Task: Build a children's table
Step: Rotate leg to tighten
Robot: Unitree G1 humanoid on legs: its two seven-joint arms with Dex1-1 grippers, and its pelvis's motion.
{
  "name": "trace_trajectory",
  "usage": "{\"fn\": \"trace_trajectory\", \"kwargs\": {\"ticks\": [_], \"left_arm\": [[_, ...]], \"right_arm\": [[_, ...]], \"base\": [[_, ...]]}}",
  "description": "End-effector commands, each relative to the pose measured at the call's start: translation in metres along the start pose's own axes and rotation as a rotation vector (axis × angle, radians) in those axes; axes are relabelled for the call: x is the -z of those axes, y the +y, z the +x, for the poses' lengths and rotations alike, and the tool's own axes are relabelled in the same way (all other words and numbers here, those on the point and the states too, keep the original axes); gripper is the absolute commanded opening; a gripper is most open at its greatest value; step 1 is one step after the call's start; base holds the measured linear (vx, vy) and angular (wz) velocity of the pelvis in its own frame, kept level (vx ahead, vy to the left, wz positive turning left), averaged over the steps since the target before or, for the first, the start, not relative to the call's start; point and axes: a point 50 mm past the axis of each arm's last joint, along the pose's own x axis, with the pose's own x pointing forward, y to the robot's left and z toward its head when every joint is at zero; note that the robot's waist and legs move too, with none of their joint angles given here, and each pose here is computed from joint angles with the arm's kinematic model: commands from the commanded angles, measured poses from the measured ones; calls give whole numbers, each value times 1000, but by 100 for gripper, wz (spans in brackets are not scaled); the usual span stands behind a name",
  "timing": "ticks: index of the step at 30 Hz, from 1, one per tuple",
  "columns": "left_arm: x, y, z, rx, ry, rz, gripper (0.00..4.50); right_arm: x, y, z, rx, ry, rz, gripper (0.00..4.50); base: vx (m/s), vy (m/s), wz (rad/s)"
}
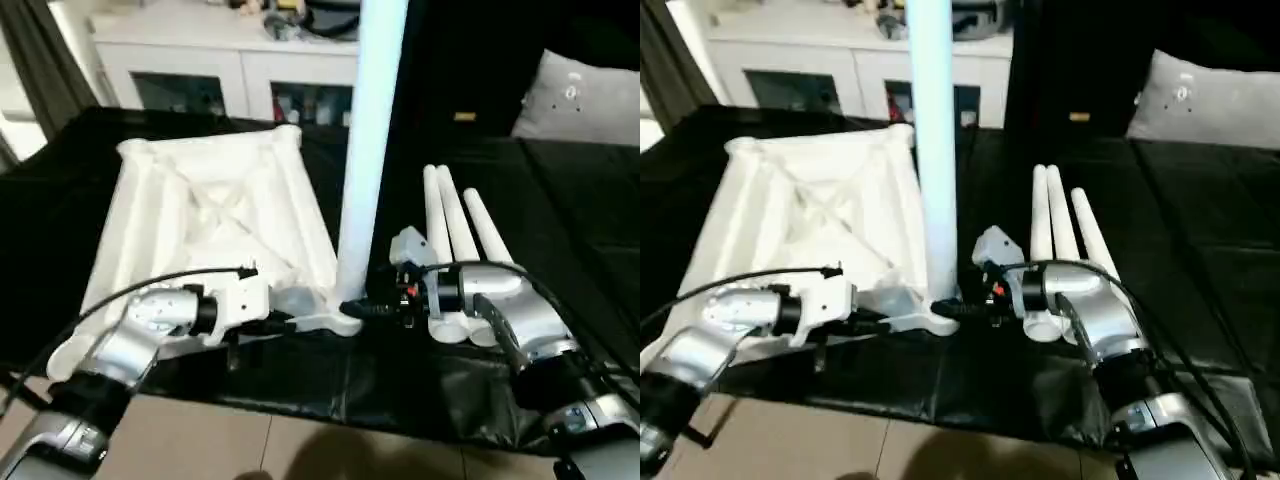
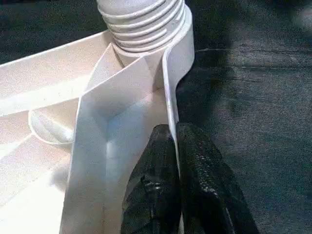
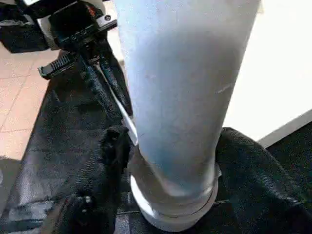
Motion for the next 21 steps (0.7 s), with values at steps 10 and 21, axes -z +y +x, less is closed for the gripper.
{"fn": "trace_trajectory", "kwargs": {"ticks": [10,21], "left_arm": [[55,-35,-3,150,216,-107,0],[16,-5,-7,112,79,-106,0]], "right_arm": [[7,9,11,-59,12,43,310],[1,10,2,-12,-65,42,395]], "base": [[0,0,0],[0,0,0]]}}
